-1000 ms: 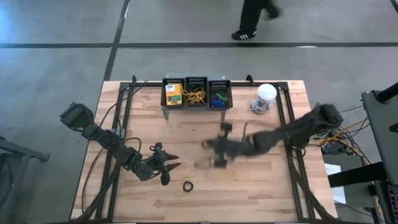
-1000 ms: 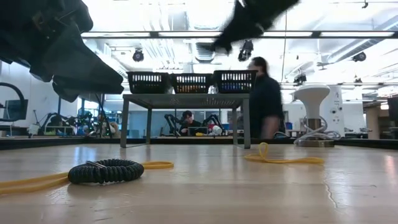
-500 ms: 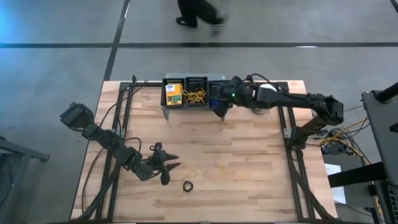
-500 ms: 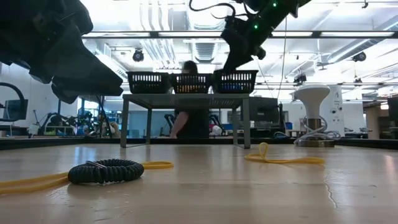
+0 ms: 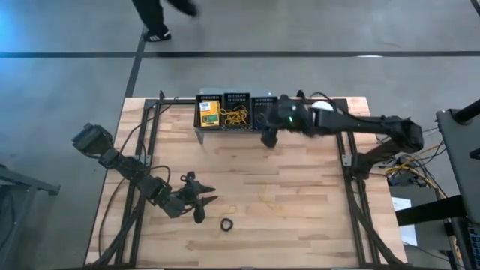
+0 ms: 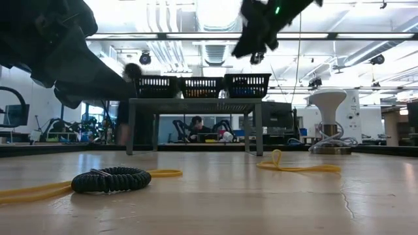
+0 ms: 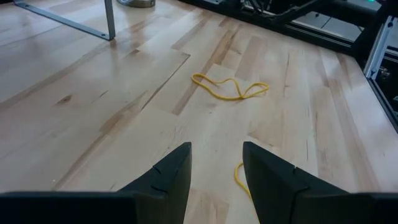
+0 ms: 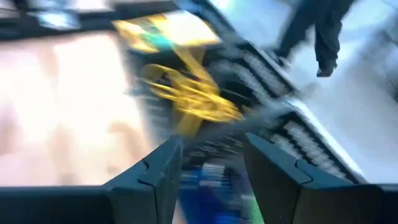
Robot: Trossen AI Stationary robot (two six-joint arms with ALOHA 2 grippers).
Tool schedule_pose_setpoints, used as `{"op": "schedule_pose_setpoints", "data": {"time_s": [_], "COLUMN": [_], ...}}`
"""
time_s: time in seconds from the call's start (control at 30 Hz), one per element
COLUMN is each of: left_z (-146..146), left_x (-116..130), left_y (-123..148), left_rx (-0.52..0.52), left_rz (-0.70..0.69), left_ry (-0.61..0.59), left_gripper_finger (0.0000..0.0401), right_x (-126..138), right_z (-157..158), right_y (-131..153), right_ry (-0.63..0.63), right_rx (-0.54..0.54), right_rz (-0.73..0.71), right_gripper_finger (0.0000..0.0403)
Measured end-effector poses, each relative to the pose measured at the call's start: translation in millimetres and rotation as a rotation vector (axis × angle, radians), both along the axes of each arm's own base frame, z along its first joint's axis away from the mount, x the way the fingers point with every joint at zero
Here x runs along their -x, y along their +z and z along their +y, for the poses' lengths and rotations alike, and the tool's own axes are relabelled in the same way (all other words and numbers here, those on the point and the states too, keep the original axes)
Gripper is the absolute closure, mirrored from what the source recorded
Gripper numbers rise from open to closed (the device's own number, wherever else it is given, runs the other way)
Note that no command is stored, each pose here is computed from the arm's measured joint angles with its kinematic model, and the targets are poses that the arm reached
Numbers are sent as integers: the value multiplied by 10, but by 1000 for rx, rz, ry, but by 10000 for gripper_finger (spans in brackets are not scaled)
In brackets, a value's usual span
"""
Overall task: Pick & Place Office Desk Supplies
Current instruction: Put the yellow rubber band into the middle black basket
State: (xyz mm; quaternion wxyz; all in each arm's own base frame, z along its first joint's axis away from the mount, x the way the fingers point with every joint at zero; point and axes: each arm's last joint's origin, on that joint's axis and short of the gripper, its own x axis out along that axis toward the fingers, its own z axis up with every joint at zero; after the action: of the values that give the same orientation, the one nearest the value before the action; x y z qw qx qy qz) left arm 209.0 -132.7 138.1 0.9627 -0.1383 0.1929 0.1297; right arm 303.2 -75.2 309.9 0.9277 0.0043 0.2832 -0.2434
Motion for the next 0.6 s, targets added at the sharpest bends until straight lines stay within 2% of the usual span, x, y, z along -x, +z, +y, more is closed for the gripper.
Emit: {"op": "schedule_pose_setpoints", "data": {"time_s": [0.13, 0.27, 0.43, 0.6], "left_z": [0, -1, -12, -30], "left_x": [0, 0, -9, -36], "left_y": [0, -1, 13, 50], "left_rx": [-3, -2, 14, 12], "left_rz": [1, 3, -3, -16], "left_ry": [-2, -7, -17, -22], "left_gripper_finger": [253, 253, 253, 253], "right_x": [39, 118, 235, 304], "right_z": [546, 1137, 1723, 2087], "right_y": [-15, -218, -683, -1197], "right_ry": [189, 384, 576, 677], "right_rx": [29, 21, -15, -66], "right_rz": [-58, -138, -204, -252], "right_gripper_finger": [241, 253, 261, 266]}}
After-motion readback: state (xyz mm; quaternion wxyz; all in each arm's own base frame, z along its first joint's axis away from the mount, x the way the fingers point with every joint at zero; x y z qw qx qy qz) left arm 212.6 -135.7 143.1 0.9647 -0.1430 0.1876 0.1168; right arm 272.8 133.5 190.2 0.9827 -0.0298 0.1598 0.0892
